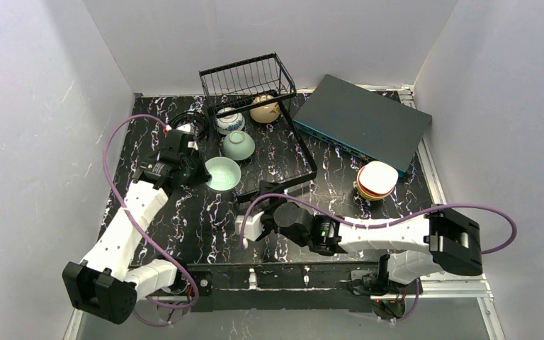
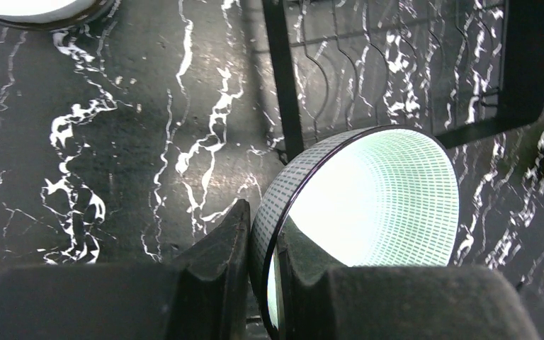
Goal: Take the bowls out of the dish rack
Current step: Place the bowl with the bowl, then adjust the bowl in the bowl, then adjust the dish rack at the center of the board.
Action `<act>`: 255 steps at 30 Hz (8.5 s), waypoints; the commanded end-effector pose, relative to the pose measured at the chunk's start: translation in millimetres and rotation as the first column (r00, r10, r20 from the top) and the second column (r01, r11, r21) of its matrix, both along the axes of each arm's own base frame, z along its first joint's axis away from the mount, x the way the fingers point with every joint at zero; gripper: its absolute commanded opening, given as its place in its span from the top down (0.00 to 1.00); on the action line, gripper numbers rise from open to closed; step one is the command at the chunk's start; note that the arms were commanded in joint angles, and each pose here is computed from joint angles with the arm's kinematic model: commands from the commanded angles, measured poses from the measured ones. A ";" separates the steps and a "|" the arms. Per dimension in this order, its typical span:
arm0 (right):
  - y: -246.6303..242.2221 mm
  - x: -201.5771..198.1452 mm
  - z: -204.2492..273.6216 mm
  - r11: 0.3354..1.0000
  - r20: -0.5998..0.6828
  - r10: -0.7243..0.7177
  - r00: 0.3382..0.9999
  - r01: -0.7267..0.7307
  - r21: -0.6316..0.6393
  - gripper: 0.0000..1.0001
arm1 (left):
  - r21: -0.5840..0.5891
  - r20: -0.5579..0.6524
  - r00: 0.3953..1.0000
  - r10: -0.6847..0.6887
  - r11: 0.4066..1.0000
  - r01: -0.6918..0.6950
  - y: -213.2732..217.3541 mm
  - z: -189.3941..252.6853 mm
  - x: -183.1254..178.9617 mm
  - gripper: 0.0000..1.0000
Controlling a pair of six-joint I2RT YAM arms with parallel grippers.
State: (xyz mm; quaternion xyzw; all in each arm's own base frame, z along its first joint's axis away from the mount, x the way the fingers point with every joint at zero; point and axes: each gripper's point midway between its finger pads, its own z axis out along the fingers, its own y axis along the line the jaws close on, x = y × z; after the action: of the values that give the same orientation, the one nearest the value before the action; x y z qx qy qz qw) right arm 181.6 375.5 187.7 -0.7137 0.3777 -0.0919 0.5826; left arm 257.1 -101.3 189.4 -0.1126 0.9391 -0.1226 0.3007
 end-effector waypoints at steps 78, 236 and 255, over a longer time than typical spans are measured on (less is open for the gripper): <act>-80.9 46.2 -22.8 0.584 -0.819 -0.271 0.506 0.763 0.278 0.01 | 0.049 0.139 0.815 0.562 0.818 -0.573 187.4 -42.2 103.2 0.62; -217.1 188.8 -127.6 0.111 -0.777 -0.608 -0.162 0.952 -0.285 0.01 | 0.281 0.316 0.877 -0.362 0.918 0.278 -5.5 26.4 46.3 0.02; -256.2 161.9 -113.3 0.113 -0.796 -0.592 -0.125 0.965 -0.235 0.01 | 0.454 0.193 0.802 -0.565 0.776 0.438 -36.8 6.9 26.6 0.02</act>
State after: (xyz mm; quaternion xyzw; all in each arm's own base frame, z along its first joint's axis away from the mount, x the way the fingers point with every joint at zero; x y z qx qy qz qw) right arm 357.6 147.2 65.5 -0.0994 0.9434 -0.0077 0.3162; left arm 291.3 -139.7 206.9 0.1865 0.8739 -0.0710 0.4432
